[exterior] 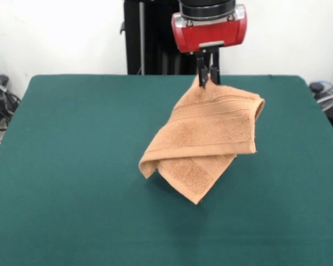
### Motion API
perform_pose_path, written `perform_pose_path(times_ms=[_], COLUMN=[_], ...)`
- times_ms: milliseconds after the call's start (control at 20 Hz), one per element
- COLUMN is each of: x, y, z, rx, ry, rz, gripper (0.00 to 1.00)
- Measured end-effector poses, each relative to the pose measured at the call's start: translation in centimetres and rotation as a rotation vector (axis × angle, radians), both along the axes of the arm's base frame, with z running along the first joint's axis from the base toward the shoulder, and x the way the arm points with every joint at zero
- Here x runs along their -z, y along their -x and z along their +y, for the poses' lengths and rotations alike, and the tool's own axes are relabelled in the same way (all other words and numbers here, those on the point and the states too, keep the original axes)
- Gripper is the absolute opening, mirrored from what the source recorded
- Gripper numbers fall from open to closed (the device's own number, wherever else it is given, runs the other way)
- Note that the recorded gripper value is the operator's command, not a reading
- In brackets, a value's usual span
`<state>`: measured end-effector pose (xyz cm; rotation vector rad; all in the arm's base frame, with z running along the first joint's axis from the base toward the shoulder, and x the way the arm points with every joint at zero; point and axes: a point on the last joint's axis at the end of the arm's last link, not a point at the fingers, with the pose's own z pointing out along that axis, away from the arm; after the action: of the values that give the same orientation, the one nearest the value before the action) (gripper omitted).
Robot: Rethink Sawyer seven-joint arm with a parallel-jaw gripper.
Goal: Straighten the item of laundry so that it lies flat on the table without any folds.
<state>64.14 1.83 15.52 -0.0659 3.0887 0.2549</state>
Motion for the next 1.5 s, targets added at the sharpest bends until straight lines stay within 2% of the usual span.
perform_pose_path(times_ms=[350,850,1200,1500], x=[-0.8,-4.5,-7.3,-7.8], y=[-0.3,-0.6,-1.3,-1.3], z=[0.8,2.4,2.5,2.5], rx=[-0.005,-0.023,0.003,0.015], ry=[0.000,0.006,-0.001,-0.009], rz=[-0.011,-0.013,-0.043,-0.046], gripper=[0.00,0.00,0.00,0.00])
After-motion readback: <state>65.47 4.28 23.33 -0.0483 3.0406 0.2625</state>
